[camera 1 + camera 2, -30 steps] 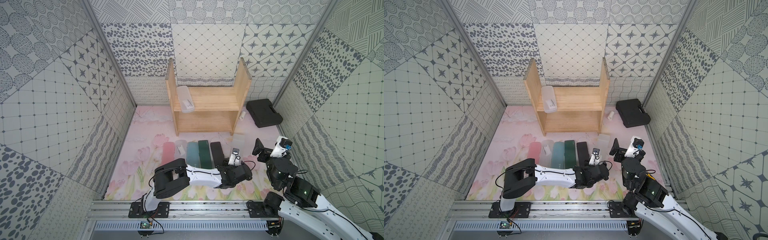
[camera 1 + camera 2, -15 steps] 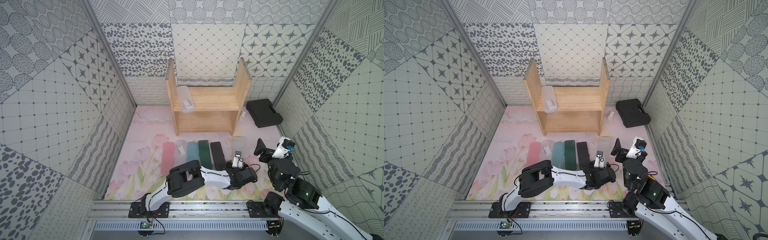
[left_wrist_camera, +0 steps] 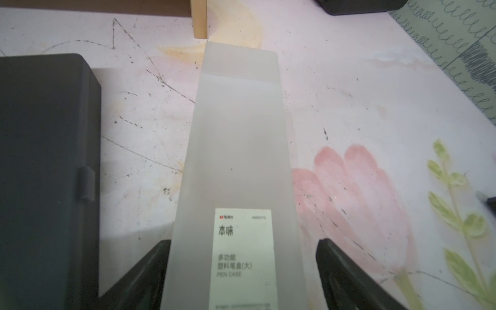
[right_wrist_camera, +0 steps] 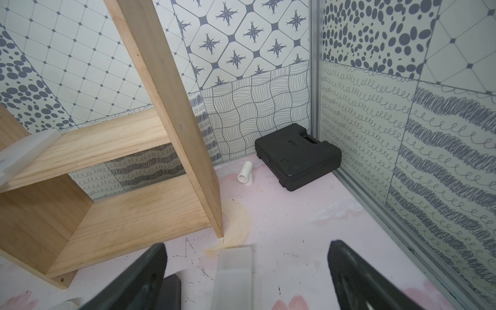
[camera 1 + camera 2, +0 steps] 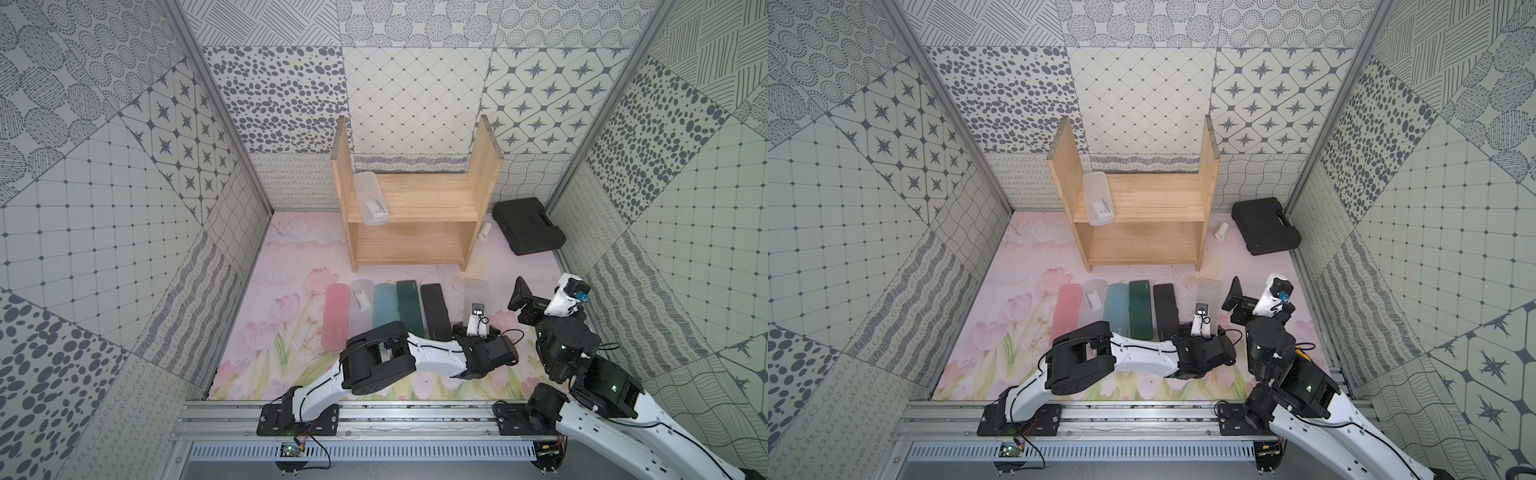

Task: Remove the pencil cases from the shelf
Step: Place the pencil case at the center of the board, then pick up the pencil case from the shelf.

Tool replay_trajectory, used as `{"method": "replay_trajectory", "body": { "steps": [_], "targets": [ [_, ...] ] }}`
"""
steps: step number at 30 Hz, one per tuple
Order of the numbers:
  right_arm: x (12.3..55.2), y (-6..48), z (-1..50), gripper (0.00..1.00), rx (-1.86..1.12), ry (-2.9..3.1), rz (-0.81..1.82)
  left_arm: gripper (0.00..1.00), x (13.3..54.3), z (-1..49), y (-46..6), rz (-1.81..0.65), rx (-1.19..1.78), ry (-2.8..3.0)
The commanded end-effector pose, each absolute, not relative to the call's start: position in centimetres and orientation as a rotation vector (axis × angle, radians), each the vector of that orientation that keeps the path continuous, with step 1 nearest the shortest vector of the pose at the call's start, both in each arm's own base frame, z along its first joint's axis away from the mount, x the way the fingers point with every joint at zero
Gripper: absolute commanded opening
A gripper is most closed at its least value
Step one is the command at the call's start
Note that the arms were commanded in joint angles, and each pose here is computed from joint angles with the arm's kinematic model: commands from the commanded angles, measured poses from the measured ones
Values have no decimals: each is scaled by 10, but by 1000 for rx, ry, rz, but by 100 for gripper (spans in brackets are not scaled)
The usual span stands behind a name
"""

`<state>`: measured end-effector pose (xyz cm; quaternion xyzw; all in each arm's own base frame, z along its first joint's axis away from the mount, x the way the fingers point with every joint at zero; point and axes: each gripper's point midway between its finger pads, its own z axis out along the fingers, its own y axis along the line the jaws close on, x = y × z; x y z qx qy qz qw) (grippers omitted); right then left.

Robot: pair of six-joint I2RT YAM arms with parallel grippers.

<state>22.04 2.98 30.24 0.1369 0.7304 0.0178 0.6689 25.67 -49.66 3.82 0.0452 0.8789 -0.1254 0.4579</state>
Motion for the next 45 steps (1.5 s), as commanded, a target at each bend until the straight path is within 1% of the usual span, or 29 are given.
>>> {"method": "replay_trajectory", "body": {
  "steps": [1, 5, 7, 11, 17, 25, 36, 41, 45],
  "targets": [
    [218, 27, 310, 98, 330, 1620, 66, 92, 252, 56, -504, -343, 149, 2162],
    [214, 27, 321, 98, 313, 1602, 109, 97, 248, 98, -514, -432, 228, 2120],
    [211, 30, 328, 98, 291, 1589, 156, 99, 248, 117, -511, -444, 254, 2101],
    [207, 44, 342, 98, 201, 1582, 246, 99, 252, 146, -492, -499, 292, 2095],
    [206, 71, 354, 98, 70, 1577, 357, 99, 266, 165, -439, -538, 275, 2153],
    [213, 139, 361, 98, -156, 1601, 558, 99, 268, 205, -355, -545, 248, 2135],
    [243, 216, 367, 98, -289, 1684, 692, 99, 267, 239, -227, -526, 137, 2119],
    [263, 253, 368, 98, -367, 1745, 707, 99, 261, 245, -178, -549, 69, 2084],
    [280, 279, 368, 98, -414, 1784, 706, 99, 256, 240, -152, -562, 36, 2065]
  ]
}}
